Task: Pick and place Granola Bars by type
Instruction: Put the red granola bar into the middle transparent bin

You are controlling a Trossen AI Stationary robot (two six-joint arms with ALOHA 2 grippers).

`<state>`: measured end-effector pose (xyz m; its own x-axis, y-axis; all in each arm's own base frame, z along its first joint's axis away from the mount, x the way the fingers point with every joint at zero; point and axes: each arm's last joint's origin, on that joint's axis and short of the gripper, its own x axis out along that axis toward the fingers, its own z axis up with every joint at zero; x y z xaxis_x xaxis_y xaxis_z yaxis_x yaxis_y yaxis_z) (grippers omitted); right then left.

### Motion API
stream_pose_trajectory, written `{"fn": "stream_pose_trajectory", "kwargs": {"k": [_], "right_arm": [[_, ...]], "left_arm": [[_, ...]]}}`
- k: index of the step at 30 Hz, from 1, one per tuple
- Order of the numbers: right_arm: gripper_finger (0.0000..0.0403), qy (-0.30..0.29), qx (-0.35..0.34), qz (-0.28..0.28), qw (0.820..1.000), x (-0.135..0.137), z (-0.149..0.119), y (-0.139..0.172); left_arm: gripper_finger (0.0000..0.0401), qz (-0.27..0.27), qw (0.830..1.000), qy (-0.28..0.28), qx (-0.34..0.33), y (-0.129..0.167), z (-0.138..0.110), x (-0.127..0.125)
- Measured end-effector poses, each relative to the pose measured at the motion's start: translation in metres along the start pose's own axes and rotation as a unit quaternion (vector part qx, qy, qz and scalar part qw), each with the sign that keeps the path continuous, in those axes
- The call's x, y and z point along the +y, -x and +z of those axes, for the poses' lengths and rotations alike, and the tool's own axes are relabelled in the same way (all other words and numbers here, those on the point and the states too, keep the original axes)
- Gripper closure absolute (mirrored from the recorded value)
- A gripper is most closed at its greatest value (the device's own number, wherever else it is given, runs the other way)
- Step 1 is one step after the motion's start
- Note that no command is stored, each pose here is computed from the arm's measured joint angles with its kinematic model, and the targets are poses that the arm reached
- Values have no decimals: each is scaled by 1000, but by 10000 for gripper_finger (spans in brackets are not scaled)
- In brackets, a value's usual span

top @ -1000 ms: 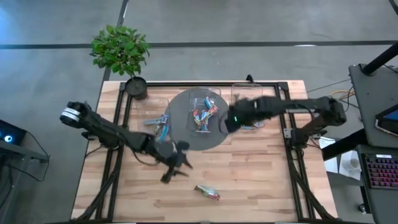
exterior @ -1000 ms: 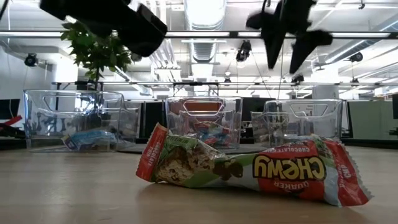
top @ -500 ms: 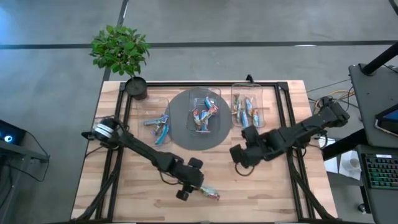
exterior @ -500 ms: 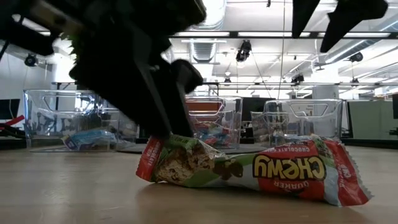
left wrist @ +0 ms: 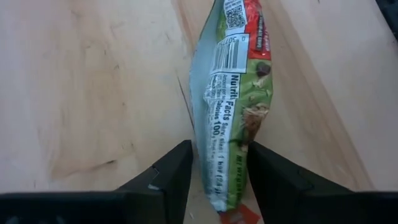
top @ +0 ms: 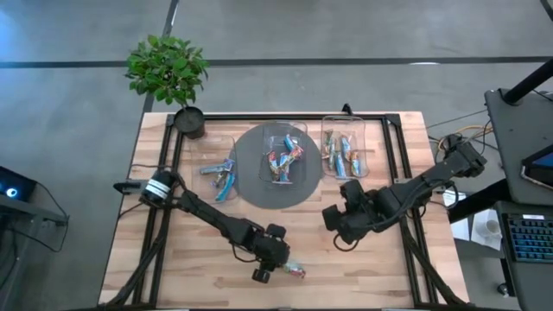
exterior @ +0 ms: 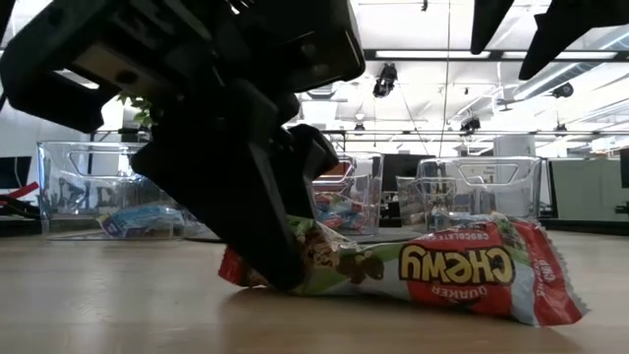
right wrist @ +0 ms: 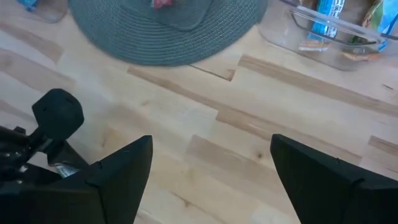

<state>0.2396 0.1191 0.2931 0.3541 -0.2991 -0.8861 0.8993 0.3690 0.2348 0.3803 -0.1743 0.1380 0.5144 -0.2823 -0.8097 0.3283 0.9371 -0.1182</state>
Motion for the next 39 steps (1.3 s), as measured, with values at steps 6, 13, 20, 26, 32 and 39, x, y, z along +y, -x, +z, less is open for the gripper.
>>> {"fn": "stream_pose_trajectory", "kwargs": {"k": [6,13,20,26,32,39], "right_arm": [[94,-18,-51,7,999,0,3,0],[106,-77,-122,40,989,5,11,10],[107,-113,-160,77,978,11,22,28],[104,-126,-200,94,967,14,31,39],[103,-133,-202,98,965,16,34,39],[104,-133,-198,105,965,17,32,39]], "left_arm": [[336,16,999,41,5,13,2,14],[379,65,969,216,-99,72,25,52],[362,235,818,434,-294,154,9,100],[372,234,707,543,-388,179,-31,168],[362,182,686,606,-359,159,-61,221],[315,146,708,613,-319,136,-58,227]]}}
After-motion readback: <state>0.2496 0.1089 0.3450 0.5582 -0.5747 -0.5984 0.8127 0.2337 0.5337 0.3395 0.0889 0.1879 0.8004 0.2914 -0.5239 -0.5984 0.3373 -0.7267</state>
